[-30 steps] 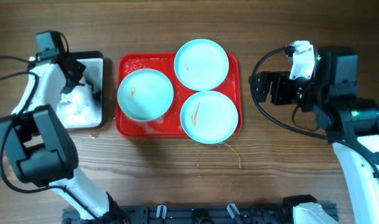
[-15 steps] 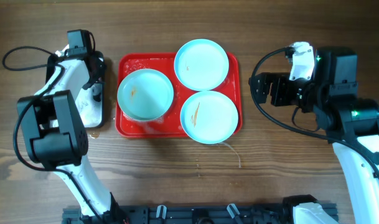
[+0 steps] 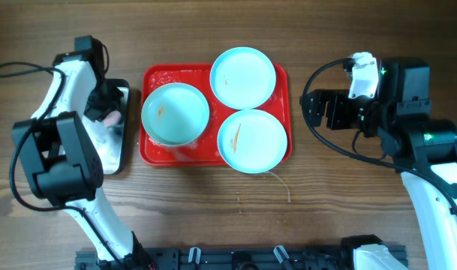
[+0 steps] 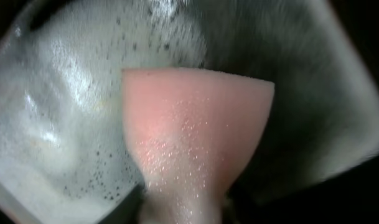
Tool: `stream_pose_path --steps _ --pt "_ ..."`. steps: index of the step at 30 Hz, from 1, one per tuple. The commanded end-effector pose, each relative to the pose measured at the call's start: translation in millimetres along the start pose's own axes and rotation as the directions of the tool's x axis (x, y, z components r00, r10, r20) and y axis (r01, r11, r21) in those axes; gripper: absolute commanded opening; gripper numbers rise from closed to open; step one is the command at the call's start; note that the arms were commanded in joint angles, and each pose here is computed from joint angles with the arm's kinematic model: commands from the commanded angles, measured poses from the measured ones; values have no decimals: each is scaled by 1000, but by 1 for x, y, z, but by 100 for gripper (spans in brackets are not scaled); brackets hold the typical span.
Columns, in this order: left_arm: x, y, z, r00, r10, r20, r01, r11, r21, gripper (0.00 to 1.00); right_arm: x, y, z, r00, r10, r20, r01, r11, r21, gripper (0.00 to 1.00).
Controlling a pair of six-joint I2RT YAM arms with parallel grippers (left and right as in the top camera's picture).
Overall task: Clean dirty plates on tray and stack at the side
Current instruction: 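Dip and rub the held sponge in the soapy water with the left gripper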
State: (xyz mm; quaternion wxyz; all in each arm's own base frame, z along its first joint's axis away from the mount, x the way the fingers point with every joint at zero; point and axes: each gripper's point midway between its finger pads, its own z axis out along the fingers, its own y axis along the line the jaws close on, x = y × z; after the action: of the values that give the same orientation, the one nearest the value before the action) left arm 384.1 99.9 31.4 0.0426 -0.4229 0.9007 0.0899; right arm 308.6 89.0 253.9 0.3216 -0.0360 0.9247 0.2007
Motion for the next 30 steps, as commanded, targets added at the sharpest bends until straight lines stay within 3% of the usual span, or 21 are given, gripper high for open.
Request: stream_pose_path --steps 1,8,11,12,15,18,25,27,30 --pt "-20 5 -22 998 -22 56 20 999 32 49 -6 5 -4 1000 -26 17 26 999 -19 100" --pt "-12 5 11 999 18 45 -19 1000 17 68 -5 5 -4 1000 -22 9 22 1000 -18 100" --pt "-1 5 37 999 20 31 -20 1000 20 21 -4 5 -4 1000 -21 7 21 1000 -18 100" --pt "3 7 43 999 21 26 -22 1000 15 12 -4 5 -4 1000 -21 8 21 1000 -18 100" --pt "9 10 52 1000 23 21 -23 1000 10 11 -4 5 -4 1000 -20 7 20 1000 -18 100" --pt "11 11 53 1000 24 17 -24 1000 8 4 -3 5 -4 1000 -20 4 20 1000 -18 100" --pt "-27 13 -42 992 58 115 -62 997 35 4 -4 5 -4 1000 -23 8 24 1000 -18 100" --pt "-38 22 -54 984 42 171 -44 999 12 5 -4 5 -4 1000 -24 8 24 1000 -18 100" --pt "-34 33 -42 990 28 138 -26 1000 -15 5 -4 5 -4 1000 -23 7 23 1000 -18 100"
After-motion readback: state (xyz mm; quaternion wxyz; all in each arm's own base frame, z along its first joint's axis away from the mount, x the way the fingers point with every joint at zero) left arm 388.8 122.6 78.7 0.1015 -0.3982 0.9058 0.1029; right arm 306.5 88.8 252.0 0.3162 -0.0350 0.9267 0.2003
